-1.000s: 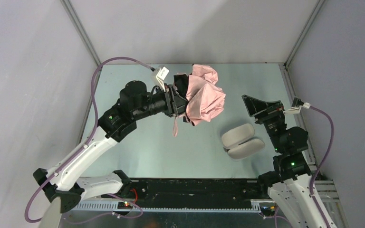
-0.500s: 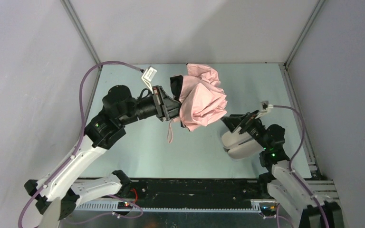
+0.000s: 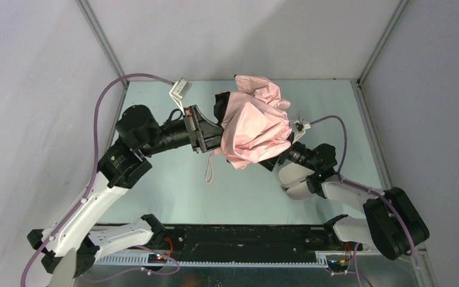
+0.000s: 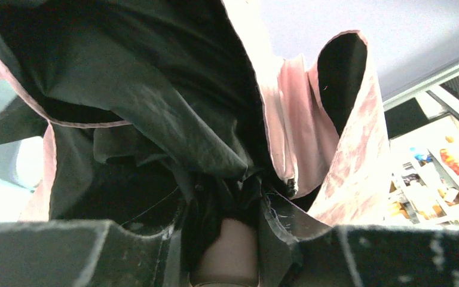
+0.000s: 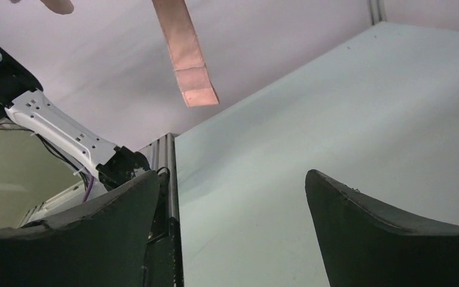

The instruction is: Put away the umbrella

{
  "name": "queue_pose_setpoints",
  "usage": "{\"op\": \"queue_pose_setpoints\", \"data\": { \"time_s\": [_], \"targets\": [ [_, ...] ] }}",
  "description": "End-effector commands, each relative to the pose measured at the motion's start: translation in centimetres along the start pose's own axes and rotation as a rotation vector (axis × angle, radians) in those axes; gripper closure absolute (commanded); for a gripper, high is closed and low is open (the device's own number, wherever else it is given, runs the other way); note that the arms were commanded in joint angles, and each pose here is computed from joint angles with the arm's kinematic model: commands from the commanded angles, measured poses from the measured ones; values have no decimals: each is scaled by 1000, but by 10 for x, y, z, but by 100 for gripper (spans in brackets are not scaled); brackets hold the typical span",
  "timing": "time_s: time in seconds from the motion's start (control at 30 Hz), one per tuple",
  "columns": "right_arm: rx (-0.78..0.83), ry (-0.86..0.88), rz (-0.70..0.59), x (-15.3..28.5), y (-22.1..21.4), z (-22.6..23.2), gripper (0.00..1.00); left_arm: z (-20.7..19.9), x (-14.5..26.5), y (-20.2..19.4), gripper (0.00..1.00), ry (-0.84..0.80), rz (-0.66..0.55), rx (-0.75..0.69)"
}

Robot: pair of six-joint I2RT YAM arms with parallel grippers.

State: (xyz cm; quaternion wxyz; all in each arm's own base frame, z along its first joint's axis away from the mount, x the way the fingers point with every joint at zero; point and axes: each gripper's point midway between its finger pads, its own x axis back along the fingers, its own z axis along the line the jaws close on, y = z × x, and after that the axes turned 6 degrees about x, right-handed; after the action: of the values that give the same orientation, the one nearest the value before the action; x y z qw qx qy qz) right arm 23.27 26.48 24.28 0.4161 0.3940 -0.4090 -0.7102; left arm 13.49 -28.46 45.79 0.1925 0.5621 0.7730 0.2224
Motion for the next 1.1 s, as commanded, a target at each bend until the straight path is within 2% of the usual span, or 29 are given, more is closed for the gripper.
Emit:
{"op": "queue_pose_setpoints", "data": {
  "time_s": [0.0,0.43,0.7,0.83,1.07],
  "targets": [
    [174,135,-99,-24,37,22,6,-58,13,12,100,-175,-15,-44],
    [162,319,-124,-69,47,50,10,-74,11,15,100,-228,10,-29],
    [152,355,-144,-76,58,56,22,-82,13,16,100,-254,12,-29],
    [146,380,-155,-79,65,62,34,-84,13,16,100,-261,15,-25],
    [138,392,-161,-85,68,64,39,-89,14,17,100,-279,13,-23]
  ]
}}
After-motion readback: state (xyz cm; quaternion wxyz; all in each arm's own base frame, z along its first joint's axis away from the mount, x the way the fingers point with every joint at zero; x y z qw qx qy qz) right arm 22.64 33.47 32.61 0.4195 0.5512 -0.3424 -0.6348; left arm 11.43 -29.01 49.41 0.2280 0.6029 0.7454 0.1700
